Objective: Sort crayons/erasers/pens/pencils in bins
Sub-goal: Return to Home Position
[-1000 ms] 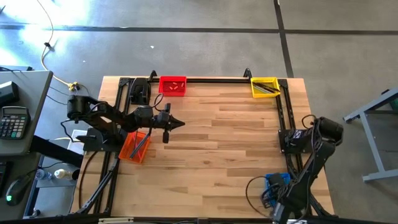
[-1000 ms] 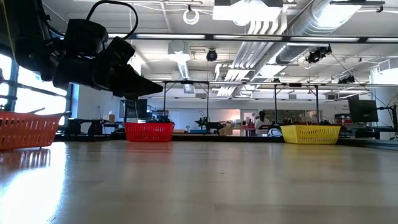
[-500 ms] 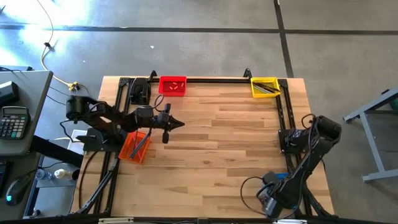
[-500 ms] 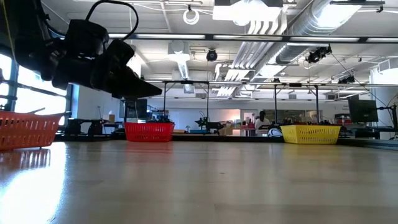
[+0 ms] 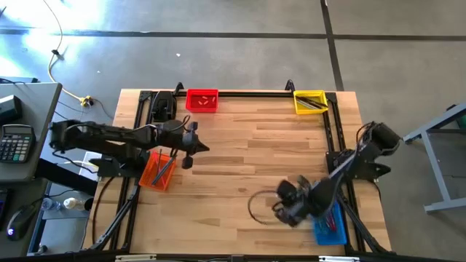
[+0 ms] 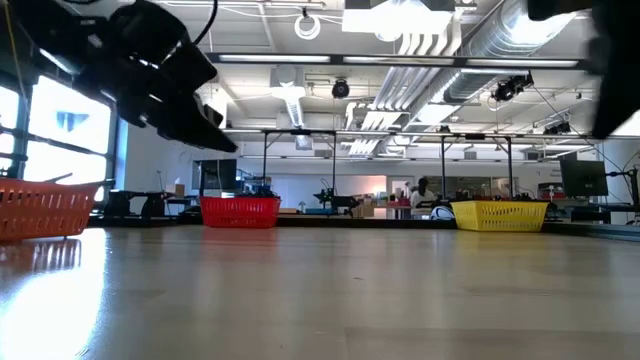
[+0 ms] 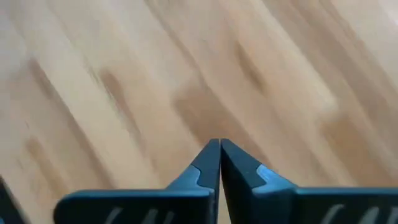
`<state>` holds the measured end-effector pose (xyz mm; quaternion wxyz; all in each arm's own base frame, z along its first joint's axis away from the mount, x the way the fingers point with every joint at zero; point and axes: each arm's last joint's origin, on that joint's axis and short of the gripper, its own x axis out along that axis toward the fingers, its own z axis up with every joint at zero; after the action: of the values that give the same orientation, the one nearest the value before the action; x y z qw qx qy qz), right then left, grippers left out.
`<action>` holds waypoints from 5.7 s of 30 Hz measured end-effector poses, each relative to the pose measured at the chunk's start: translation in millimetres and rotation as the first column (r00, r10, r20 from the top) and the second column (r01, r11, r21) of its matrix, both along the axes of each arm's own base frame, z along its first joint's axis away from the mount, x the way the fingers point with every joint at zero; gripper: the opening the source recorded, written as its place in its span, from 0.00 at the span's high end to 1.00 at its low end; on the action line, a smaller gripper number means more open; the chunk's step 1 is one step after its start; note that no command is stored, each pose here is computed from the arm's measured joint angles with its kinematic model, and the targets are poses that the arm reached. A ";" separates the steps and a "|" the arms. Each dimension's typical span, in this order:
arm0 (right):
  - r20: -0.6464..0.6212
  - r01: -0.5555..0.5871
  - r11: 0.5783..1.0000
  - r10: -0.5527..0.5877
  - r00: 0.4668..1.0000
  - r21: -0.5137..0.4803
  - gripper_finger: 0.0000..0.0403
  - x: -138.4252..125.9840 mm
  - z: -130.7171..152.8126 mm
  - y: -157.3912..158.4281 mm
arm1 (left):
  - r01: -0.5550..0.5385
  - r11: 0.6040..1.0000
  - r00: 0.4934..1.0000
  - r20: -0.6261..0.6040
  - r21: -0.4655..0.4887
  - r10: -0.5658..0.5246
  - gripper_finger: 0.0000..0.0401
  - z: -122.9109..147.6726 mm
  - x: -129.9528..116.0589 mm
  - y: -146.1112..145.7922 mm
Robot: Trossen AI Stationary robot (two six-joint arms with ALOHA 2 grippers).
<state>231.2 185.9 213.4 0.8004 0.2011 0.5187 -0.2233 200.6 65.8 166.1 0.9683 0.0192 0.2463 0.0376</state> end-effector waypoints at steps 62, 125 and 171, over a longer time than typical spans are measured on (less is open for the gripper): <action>0.304 -0.488 0.833 0.551 0.777 -0.262 1.00 34.2 -58.0 -181.0 | -0.173 0.982 0.348 -0.928 0.075 0.132 1.00 4.4 14.6 -50.5; 0.643 0.043 0.812 0.428 0.634 -0.582 1.00 -102.6 -47.1 -211.3 | -0.134 0.991 0.860 0.498 0.007 0.113 1.00 26.4 -54.4 -7.5; 0.652 0.194 0.759 0.363 0.665 -0.621 1.00 -142.6 -39.8 -209.8 | -0.251 0.968 0.783 0.583 -0.023 0.216 1.00 13.8 -109.7 -23.7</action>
<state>88.6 -23.9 173.7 0.9675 -0.0402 0.0470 -0.2452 90.9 42.0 179.9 0.9839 0.0033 -0.0618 0.1680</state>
